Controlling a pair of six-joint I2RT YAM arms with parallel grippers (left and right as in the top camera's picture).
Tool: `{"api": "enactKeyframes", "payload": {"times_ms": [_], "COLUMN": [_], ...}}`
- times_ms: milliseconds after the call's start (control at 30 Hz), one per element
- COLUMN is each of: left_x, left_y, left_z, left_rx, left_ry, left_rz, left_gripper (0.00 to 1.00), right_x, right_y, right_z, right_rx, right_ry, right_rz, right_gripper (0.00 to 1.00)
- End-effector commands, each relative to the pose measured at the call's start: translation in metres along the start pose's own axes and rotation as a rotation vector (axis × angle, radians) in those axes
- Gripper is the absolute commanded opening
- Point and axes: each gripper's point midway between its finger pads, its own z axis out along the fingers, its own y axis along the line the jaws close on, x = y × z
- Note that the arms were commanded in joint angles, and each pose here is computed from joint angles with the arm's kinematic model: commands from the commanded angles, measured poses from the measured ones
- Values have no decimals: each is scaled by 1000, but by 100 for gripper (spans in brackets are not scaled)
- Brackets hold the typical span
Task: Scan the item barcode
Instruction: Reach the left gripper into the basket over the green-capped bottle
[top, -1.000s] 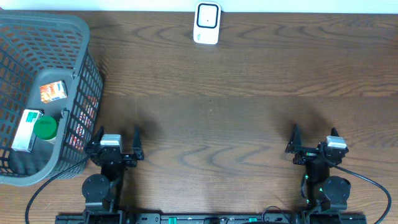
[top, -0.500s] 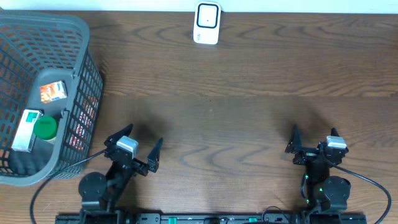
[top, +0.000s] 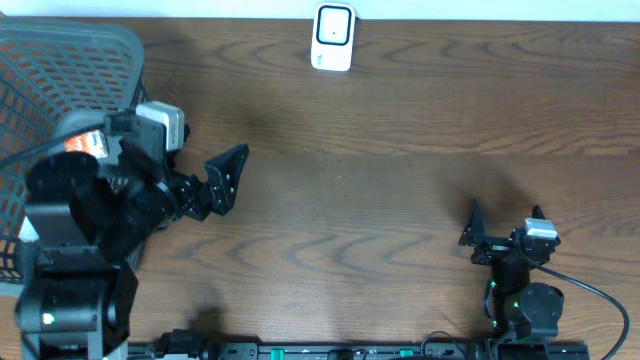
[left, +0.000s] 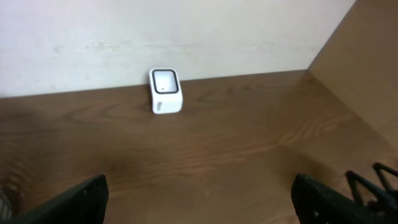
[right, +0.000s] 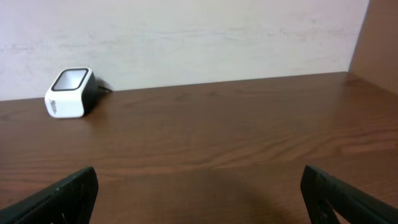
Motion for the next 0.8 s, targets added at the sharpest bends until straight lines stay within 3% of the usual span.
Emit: {"api": "enactKeyframes", "payload": {"times_ms": [0,267,367,467,567,767], "left_x": [-12,-59,-56,-27,21,83], "left_y": [2,92,132,185,227,285], "left_z": [-1,-48,-63,-77,-91,-107], "left_rx": [-14,-558,-705,-866,-1010,-1182], "left_ry": [1,-116,-100,-75,21,142], "left_rz": [-9,-246,-408,-672,-914,-1107], "left_gripper": [92,92,92,92,83,83], "right_x": [1,1,1,1,1,1], "right_y": [2,2,2,2,2,2], "right_z": [0,0,0,0,0,0], "right_rx": [-7,-7,-7,-8,-8,-7], "right_ry": [1,1,1,1,1,1], "right_rz": [-13,-13,-13,-13,-13,-13], "right_gripper": [99,99,99,99,99,99]}}
